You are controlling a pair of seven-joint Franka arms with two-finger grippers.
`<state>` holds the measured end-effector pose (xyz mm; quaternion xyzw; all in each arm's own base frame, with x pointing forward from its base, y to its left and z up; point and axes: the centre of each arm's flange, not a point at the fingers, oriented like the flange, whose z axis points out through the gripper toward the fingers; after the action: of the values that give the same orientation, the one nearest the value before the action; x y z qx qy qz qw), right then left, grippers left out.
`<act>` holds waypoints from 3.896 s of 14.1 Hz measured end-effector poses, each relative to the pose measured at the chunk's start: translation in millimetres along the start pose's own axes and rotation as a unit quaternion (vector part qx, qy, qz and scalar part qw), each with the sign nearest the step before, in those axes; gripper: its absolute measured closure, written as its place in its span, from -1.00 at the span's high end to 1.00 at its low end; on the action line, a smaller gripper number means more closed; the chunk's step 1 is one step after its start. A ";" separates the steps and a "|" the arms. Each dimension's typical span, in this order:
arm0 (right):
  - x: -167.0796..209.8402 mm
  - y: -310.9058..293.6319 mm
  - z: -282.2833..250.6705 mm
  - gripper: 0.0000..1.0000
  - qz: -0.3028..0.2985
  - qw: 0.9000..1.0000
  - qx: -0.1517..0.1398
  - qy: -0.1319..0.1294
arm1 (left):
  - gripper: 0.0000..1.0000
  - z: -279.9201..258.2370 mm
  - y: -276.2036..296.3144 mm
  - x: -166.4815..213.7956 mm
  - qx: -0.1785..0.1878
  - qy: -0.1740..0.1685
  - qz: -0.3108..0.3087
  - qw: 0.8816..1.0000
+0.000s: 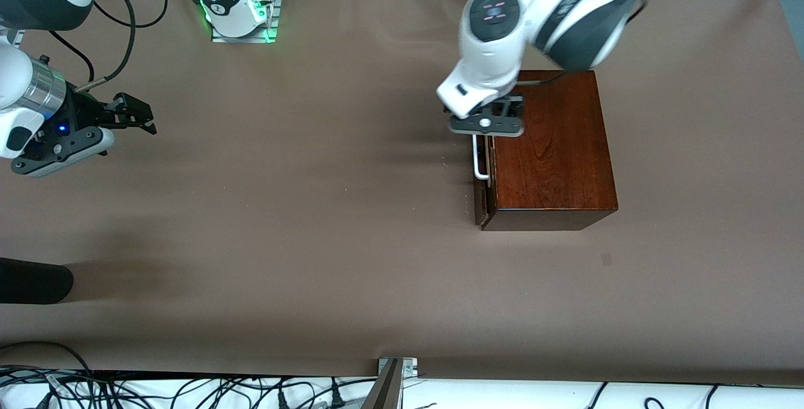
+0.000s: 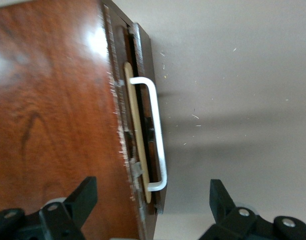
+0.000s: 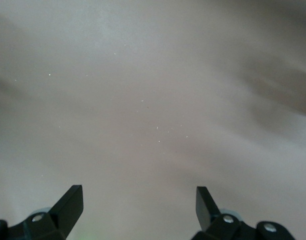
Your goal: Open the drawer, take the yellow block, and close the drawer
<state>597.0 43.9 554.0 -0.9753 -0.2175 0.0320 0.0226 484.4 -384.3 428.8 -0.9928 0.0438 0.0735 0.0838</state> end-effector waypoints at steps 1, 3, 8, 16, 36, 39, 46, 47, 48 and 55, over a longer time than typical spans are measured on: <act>0.4 -0.4 0.6 1.00 0.000 1.000 0.000 0.000 | 1.00 15.2 11.6 -1.2 0.011 -0.005 -0.007 1.000; 1.1 -1.9 0.9 1.00 -0.002 1.000 0.000 -0.001 | 1.00 42.0 27.9 1.1 0.020 -0.005 -0.022 1.000; 2.0 -4.3 1.0 1.00 -0.004 1.000 0.000 -0.001 | 1.00 79.4 40.0 -2.4 0.074 0.014 -0.019 0.997; 1.5 -0.6 2.8 1.00 -0.001 1.000 0.001 -0.003 | 1.00 122.3 54.1 13.2 0.076 0.041 -0.012 0.996; 2.6 6.2 8.9 1.00 0.004 1.000 0.002 -0.008 | 1.00 146.4 112.2 9.5 0.046 0.095 -0.027 0.994; 2.7 6.2 8.2 1.00 0.004 1.000 0.001 -0.007 | 1.00 143.5 126.2 11.0 0.040 0.098 -0.032 0.994; 1.5 10.2 4.6 1.00 0.005 1.000 0.000 -0.004 | 1.00 137.7 147.9 14.4 0.025 0.101 -0.042 0.994; 1.2 10.9 4.2 1.00 0.005 1.000 0.000 -0.003 | 1.00 136.3 149.8 14.0 0.023 0.102 -0.041 0.994; 1.0 11.6 3.9 1.00 0.006 1.000 -0.001 -0.003 | 1.00 134.7 151.7 13.3 0.022 0.104 -0.041 0.994; 1.9 9.2 3.4 1.00 0.019 1.000 -0.001 -0.002 | 1.00 113.0 156.7 -4.4 0.071 0.081 -0.039 0.993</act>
<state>602.4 36.5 550.0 -0.9791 -0.1994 0.0346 0.0208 448.9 -518.4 294.2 -0.9880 0.0165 -0.0140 0.1527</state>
